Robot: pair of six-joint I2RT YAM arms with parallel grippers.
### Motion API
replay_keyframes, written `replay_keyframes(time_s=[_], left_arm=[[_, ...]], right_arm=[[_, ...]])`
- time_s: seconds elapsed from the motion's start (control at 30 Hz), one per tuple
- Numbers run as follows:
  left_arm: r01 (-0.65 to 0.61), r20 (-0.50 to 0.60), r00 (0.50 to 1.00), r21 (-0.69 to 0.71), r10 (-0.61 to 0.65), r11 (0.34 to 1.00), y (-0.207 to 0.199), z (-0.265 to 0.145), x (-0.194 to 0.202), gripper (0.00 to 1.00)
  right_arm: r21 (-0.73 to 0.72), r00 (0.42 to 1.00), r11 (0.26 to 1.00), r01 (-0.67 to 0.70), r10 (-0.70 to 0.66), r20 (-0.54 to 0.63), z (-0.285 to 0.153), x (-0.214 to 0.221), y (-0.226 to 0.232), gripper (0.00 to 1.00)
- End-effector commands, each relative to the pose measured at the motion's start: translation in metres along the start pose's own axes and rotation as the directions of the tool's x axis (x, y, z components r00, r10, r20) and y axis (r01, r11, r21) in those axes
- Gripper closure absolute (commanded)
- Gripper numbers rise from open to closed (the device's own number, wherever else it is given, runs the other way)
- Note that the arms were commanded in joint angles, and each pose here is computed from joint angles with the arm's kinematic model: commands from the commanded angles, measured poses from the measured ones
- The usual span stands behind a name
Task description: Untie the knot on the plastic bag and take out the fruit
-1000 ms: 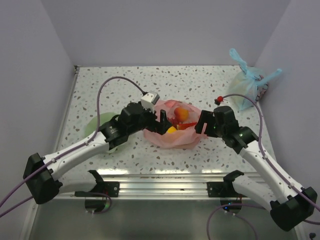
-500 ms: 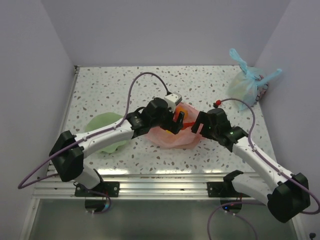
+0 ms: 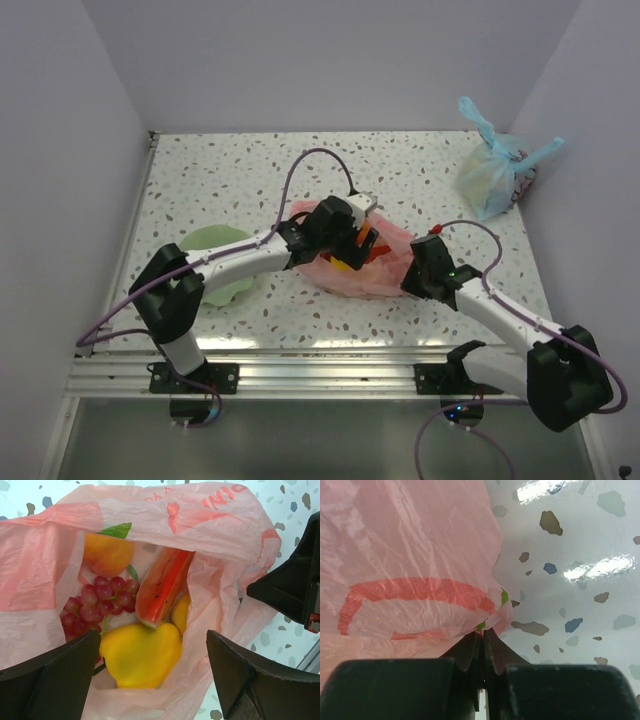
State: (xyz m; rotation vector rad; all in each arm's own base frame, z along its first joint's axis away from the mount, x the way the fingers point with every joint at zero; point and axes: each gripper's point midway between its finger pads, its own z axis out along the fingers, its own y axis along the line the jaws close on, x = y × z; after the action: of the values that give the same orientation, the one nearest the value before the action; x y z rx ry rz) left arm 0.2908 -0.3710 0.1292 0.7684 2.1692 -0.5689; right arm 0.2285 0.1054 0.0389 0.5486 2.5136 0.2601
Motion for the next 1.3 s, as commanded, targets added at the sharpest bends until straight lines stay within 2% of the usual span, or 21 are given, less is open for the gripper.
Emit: replay_keyframes(time_s=[0.0, 0.23, 0.43, 0.5, 0.77, 0.83, 0.9, 1.1, 1.27], left_arm=[[-0.029, 0.04, 0.999, 0.002, 0.029, 1.0, -0.003, 0.006, -0.013, 0.08], [-0.029, 0.045, 0.999, -0.002, 0.029, 1.0, 0.0, 0.017, -0.007, 0.07], [-0.028, 0.037, 0.999, 0.018, 0.027, 0.999, -0.006, 0.035, -0.009, 0.16], [-0.029, 0.028, 0.999, 0.014, 0.028, 0.999, -0.004, 0.042, -0.008, 0.22], [-0.036, -0.006, 0.999, -0.02, 0.036, 0.999, 0.002, 0.046, 0.002, 0.23], [0.002, -0.011, 1.0, -0.056, -0.002, 0.998, 0.008, 0.037, 0.005, 0.22], [0.049, 0.056, 0.997, -0.081, -0.044, 0.996, 0.011, 0.023, -0.007, 0.18], [0.218, 0.121, 0.972, -0.164, -0.2, 0.962, 0.032, 0.003, 0.004, 0.18], [0.314, 0.1, 0.949, -0.186, -0.3, 0.931, 0.037, 0.016, 0.025, 0.19]], right_arm=[[0.016, 0.999, 1.0, -0.004, 0.004, 0.032, 0.004, -0.007, -0.002, 0.99], [-0.034, 0.999, 0.999, 0.036, -0.035, 0.026, 0.0, -0.009, 0.008, 1.0], [-0.067, 0.999, 0.996, 0.052, -0.051, 0.01, -0.003, -0.006, 0.013, 1.0], [-0.072, 0.999, 0.996, 0.051, -0.051, 0.008, -0.004, -0.005, 0.013, 1.0], [-0.084, 0.998, 0.995, 0.061, -0.06, 0.01, -0.007, -0.004, 0.013, 1.0], [-0.087, 0.998, 0.994, 0.066, -0.065, 0.005, -0.007, -0.003, 0.013, 1.0], [-0.089, 0.998, 0.994, 0.066, -0.066, 0.005, -0.007, -0.003, 0.013, 1.0], [-0.089, 0.998, 0.994, 0.067, -0.067, 0.003, -0.006, -0.003, 0.013, 1.0], [-0.09, 0.998, 0.994, 0.068, -0.068, -0.003, -0.003, -0.001, 0.014, 1.0]])
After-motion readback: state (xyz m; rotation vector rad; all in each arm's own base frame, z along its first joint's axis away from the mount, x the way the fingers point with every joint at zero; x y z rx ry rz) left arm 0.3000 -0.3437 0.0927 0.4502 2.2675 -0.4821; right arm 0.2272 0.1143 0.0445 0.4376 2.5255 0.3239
